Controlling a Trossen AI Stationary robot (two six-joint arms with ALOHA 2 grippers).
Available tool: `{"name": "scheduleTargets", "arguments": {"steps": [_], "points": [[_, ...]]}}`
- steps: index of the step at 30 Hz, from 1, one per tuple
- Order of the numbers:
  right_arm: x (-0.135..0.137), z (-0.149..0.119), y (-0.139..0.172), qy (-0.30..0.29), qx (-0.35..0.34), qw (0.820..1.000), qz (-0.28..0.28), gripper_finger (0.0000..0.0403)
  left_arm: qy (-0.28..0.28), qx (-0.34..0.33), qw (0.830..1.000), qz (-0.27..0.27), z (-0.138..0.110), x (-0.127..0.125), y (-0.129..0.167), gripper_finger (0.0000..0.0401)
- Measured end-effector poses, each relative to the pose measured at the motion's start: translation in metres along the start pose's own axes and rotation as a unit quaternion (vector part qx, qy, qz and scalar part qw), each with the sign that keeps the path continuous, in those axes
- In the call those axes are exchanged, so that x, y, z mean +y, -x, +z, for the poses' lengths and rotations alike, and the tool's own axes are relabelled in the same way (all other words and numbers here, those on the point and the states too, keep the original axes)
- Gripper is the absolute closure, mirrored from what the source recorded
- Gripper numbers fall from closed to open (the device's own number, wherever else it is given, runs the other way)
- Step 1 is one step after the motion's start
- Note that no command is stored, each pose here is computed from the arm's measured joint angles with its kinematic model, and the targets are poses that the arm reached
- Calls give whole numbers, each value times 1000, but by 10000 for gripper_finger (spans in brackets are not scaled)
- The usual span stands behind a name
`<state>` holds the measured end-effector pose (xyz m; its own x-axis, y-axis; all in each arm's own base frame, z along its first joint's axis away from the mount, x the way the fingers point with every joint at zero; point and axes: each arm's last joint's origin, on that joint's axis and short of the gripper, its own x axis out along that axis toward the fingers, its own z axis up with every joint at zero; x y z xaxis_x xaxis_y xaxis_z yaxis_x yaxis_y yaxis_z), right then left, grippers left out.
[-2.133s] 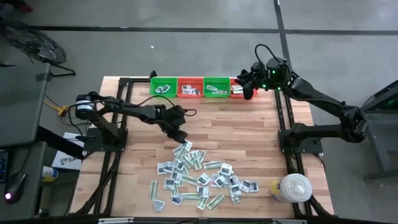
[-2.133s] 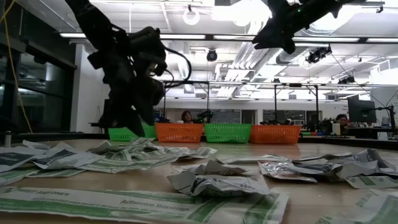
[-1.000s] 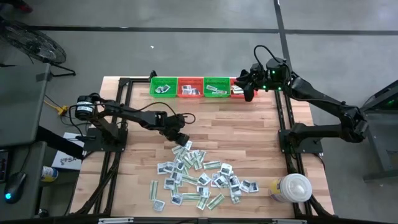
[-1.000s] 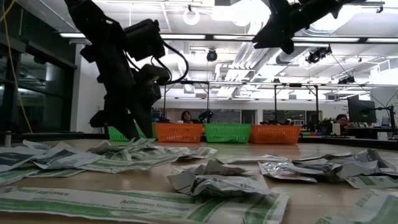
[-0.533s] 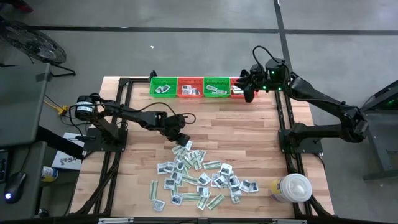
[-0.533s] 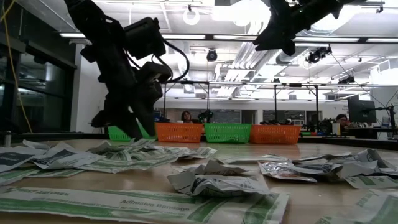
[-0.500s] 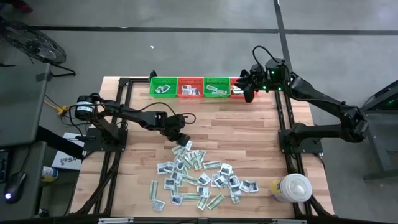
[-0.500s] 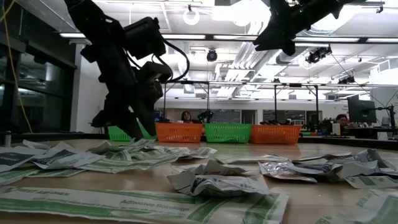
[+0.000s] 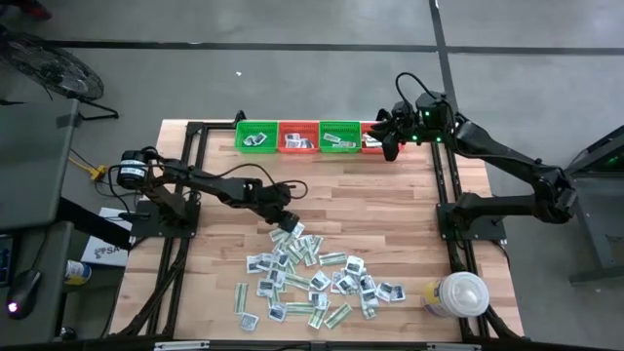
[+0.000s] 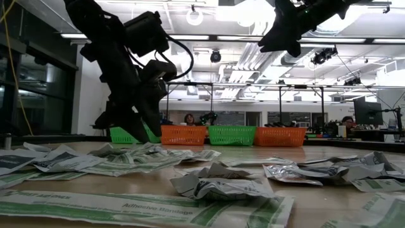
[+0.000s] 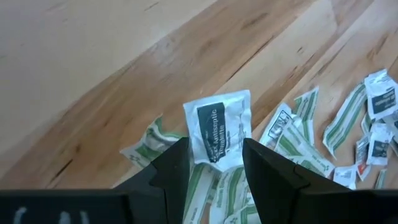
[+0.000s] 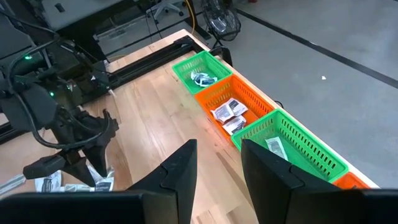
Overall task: Pick & Place First Aid Supplies
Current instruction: Put the gray towelette pack in the left orange bin
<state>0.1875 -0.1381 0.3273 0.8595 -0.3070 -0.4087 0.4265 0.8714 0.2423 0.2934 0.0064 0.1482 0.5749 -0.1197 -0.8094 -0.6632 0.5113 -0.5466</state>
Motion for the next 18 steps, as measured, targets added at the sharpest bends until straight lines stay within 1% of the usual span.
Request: {"name": "scheduleTargets", "arguments": {"steps": [4, 7, 10, 14, 18], "points": [[0, 0, 0, 0, 1, 1000, 0, 284, -20, -17, 1000, -11, 2, -3, 0, 255], [0, -1, 0, 3, 5, 1000, 0, 284, -66, -33, 997, -27, 5, -6, 0, 255], [0, -2, 0, 8, 9, 1000, 0, 284, -127, -46, 991, -22, 8, -11, 2, 255], [0, -3, 0, 8, 16, 1000, 0, 284, -222, -77, 971, -29, 18, -26, 8, 254], [0, -4, 0, 8, 18, 1000, 6, 284, -312, -95, 945, -26, 24, -37, 14, 254]]}}
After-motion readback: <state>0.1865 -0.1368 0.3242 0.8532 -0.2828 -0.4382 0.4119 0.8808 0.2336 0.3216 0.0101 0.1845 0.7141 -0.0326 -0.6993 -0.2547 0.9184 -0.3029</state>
